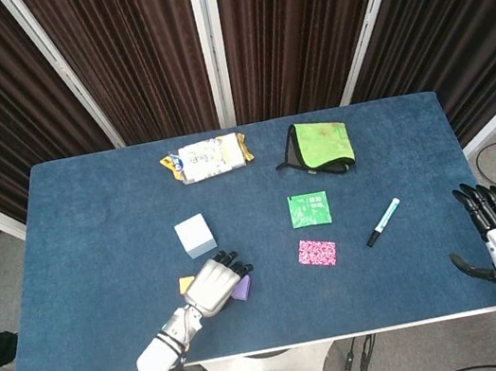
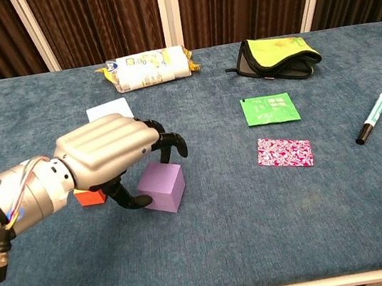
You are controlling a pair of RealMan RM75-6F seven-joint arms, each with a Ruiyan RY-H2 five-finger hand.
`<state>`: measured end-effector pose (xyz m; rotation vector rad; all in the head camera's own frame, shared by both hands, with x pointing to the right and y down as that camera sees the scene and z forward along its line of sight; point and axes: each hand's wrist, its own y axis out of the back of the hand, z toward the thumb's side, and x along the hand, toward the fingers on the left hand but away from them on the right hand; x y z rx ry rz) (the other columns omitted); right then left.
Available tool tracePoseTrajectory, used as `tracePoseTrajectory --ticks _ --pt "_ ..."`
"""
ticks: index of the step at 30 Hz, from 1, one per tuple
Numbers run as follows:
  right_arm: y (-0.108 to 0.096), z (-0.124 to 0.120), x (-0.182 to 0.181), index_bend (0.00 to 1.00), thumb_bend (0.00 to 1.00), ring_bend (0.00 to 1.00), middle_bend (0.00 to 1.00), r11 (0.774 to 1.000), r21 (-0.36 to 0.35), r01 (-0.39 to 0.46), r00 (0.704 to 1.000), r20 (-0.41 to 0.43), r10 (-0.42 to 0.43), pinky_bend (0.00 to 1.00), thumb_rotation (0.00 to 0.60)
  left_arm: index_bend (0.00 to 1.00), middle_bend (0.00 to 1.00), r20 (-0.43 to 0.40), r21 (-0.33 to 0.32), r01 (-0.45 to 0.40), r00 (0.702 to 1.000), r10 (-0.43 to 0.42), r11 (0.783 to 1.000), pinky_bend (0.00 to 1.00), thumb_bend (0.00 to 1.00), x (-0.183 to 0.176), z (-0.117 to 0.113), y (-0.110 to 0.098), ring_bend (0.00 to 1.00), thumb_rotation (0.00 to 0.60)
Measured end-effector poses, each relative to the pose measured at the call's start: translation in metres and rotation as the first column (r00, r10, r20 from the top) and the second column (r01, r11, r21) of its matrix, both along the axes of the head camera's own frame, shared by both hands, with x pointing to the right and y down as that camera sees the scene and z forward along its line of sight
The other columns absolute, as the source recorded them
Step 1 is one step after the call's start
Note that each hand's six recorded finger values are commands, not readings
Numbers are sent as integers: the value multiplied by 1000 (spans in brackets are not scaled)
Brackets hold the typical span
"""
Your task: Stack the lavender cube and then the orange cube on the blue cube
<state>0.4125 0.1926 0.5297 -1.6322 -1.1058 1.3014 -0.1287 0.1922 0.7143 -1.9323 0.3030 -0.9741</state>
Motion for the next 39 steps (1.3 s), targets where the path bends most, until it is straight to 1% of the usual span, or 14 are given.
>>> tracePoseTrajectory --ticks 6,11,14,19,23,27,30,35,39 --pt "0 0 0 23 130 0 49 1000 0 -1 1000 -1 1 0 600 361 563 -9 -5 24 1000 -24 1000 302 304 -2 -1 -2 263 600" --pt "-1 0 0 23 130 0 49 1000 -1 -2 1000 -2 2 0 600 362 566 -13 -2 32 999 -32 999 302 306 -4 -3 -4 265 600" --pt "-1 1 0 23 130 0 49 1000 -2 -3 1000 -2 3 0 600 362 566 -21 5 38 999 -38 999 302 305 -4 -8 -6 265 600" --pt "-2 1 -1 23 130 0 49 1000 -3 0 1000 -3 0 0 600 362 566 -37 27 60 998 -59 998 302 306 -10 -28 -17 265 600" --pt "-1 1 -3 23 130 0 50 1000 -4 7 1000 -7 -7 0 600 362 567 -44 46 93 995 -91 995 302 305 -18 -51 -32 265 600" --pt "2 3 -5 23 130 0 50 1000 -5 13 1000 -12 -14 0 600 362 566 -40 77 157 987 -154 985 302 305 -29 -78 -58 265 600" --pt "3 4 -5 23 131 0 50 1000 -6 16 1000 -17 -16 0 600 362 566 -24 101 203 979 -201 974 301 305 -36 -90 -77 266 600" --pt "3 5 -6 23 130 0 50 1000 -6 18 1000 -20 -18 0 600 362 567 21 115 274 960 -278 955 300 305 -44 -94 -97 279 600" --pt "3 4 -6 23 130 0 49 1000 -4 14 1000 -18 -14 0 600 362 566 71 98 334 937 -341 938 300 306 -45 -85 -108 278 600"
